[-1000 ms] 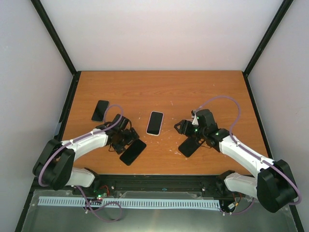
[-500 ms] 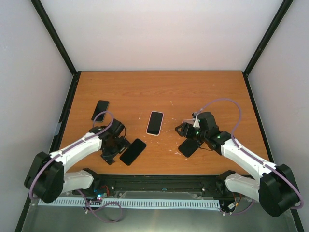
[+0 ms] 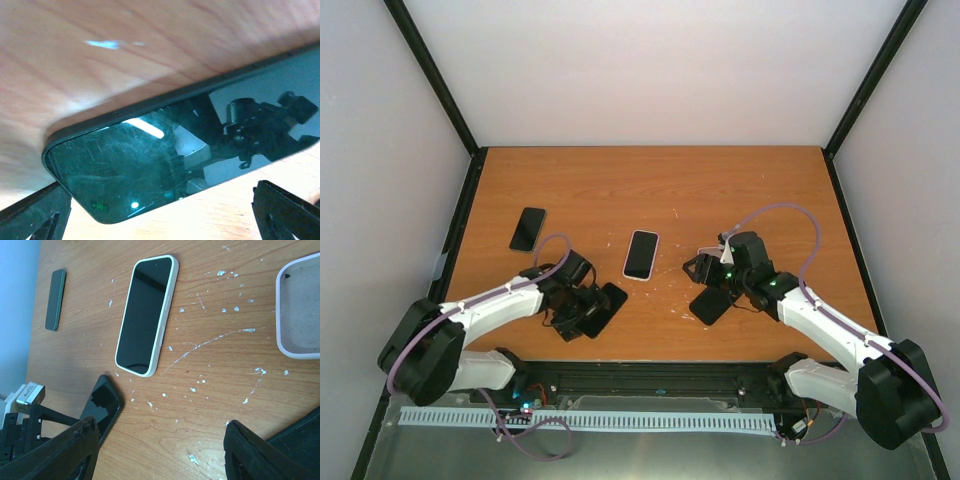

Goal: Put the phone into the phone case

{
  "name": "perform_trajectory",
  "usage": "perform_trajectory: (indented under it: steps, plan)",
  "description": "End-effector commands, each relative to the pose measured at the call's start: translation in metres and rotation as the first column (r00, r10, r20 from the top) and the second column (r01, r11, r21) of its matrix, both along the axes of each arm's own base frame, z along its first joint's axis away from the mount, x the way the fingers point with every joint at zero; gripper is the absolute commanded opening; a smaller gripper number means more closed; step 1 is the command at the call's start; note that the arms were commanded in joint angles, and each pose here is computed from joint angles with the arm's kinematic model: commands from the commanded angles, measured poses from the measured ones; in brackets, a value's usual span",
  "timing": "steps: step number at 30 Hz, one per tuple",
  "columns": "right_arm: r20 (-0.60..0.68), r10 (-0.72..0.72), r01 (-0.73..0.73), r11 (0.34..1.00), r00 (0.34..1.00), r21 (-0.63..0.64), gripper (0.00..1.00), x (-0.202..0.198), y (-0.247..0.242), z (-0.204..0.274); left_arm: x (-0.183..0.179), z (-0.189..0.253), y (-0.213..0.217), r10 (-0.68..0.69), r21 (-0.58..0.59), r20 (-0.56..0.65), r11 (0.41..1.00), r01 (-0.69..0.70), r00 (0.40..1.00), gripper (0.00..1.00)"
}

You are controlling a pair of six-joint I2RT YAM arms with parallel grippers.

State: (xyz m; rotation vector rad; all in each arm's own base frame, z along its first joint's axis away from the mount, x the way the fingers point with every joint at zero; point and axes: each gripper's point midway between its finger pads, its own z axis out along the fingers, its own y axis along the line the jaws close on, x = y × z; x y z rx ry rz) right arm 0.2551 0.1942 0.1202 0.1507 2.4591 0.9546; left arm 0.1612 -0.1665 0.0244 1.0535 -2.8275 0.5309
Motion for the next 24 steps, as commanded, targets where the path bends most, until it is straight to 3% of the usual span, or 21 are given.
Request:
perform_trajectory:
  steps: [1, 6, 10, 15, 19, 24]
  plan:
    - [0.007, -0.009, 0.009, 1.0, 1.0, 0.001, 0.67, 0.0, -0.002, -0.001, 0.027, 0.008, -0.039, -0.037, -0.099, 0.112, 0.994, 0.049, 0.993, 0.99]
    - [0.009, -0.011, 0.011, 1.0, 1.0, 0.001, 0.67, -0.001, -0.003, -0.001, 0.04, 0.017, -0.088, -0.136, -0.13, 0.171, 0.979, 0.159, 0.976, 0.99]
    - [0.02, -0.011, 0.01, 1.0, 1.0, 0.015, 0.67, -0.001, -0.002, 0.003, 0.06, 0.044, -0.116, -0.27, -0.082, 0.283, 0.949, 0.303, 0.921, 0.99]
    - [0.028, -0.013, 0.013, 1.0, 1.0, 0.001, 0.68, -0.003, -0.005, 0.004, 0.064, 0.051, -0.089, -0.417, 0.12, 0.324, 0.908, 0.401, 0.849, 0.99]
    - [0.027, -0.024, 0.025, 1.0, 0.999, -0.015, 0.68, -0.003, -0.009, 0.002, 0.064, 0.05, -0.064, -0.555, 0.282, 0.322, 0.829, 0.482, 0.767, 1.0]
    - [0.03, -0.04, 0.041, 0.998, 0.999, -0.05, 0.67, -0.005, -0.016, -0.002, 0.078, 0.053, -0.063, -0.684, 0.352, 0.355, 0.73, 0.586, 0.638, 0.99]
